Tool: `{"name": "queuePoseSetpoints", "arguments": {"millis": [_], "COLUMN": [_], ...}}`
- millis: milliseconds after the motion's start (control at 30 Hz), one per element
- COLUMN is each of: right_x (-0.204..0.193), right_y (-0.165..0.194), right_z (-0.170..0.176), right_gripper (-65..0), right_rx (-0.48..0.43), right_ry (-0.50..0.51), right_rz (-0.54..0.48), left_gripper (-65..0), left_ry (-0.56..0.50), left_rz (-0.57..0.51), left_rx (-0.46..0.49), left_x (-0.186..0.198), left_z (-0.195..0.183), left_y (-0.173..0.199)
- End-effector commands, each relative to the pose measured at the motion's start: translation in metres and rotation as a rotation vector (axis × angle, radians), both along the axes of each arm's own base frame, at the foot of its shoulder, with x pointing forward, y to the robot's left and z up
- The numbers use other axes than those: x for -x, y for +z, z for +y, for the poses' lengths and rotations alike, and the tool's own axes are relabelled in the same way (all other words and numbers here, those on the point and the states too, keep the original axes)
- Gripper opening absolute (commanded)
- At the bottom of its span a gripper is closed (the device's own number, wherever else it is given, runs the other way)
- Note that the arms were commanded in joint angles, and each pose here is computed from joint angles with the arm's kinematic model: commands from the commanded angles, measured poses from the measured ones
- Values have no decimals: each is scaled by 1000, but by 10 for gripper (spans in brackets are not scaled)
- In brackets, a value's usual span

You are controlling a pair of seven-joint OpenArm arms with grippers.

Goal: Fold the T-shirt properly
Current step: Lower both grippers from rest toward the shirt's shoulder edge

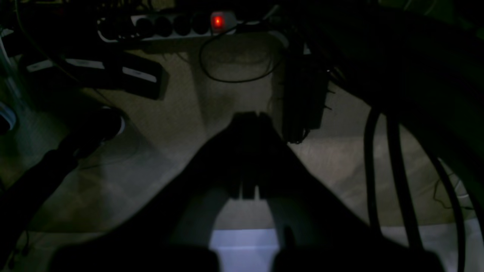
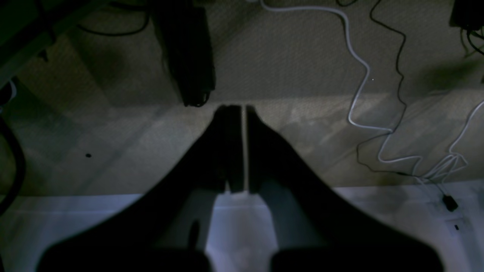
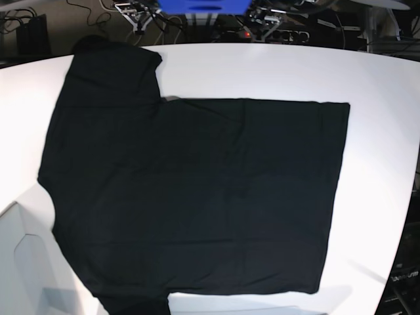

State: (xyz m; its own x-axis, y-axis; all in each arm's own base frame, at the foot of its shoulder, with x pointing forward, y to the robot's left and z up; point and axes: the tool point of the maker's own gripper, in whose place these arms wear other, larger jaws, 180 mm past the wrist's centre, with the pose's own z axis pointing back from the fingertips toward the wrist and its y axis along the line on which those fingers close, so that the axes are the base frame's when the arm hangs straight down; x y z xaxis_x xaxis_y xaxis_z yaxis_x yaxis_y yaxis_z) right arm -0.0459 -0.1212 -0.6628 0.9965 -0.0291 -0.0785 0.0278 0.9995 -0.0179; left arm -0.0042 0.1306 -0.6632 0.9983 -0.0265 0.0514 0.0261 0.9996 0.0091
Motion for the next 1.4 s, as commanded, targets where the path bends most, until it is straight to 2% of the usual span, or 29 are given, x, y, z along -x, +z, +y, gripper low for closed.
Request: {"name": "queuePoseSetpoints", "arguments": {"millis": [0, 767, 933, 1167, 1267, 1367], "right_x": [5, 3, 13, 27, 41, 52], "right_y": [0, 0, 1, 13, 23, 34], "right_z": [5, 5, 7, 6, 5, 3], "right_gripper": [-650, -650, -650, -650, -650, -650], "right_rx": [-24, -23, -26, -22, -18, -14], "right_ry": [-1, -1, -3, -7, -8, -8], "right_rz": [10, 3, 15, -57, -80, -106], "left_gripper": [-650, -650, -650, -650, -650, -650], "left_ry": [-4, -4, -4, -7, -25, -38], "left_rz": [2, 11, 14, 9, -30, -68], "left_rx": [-13, -14, -14, -51, -77, -74], "left_x": [2, 8, 11, 39, 49, 58], "left_z": [3, 4, 4, 31, 51, 52], "left_y": [0, 0, 0, 7, 18, 31]}}
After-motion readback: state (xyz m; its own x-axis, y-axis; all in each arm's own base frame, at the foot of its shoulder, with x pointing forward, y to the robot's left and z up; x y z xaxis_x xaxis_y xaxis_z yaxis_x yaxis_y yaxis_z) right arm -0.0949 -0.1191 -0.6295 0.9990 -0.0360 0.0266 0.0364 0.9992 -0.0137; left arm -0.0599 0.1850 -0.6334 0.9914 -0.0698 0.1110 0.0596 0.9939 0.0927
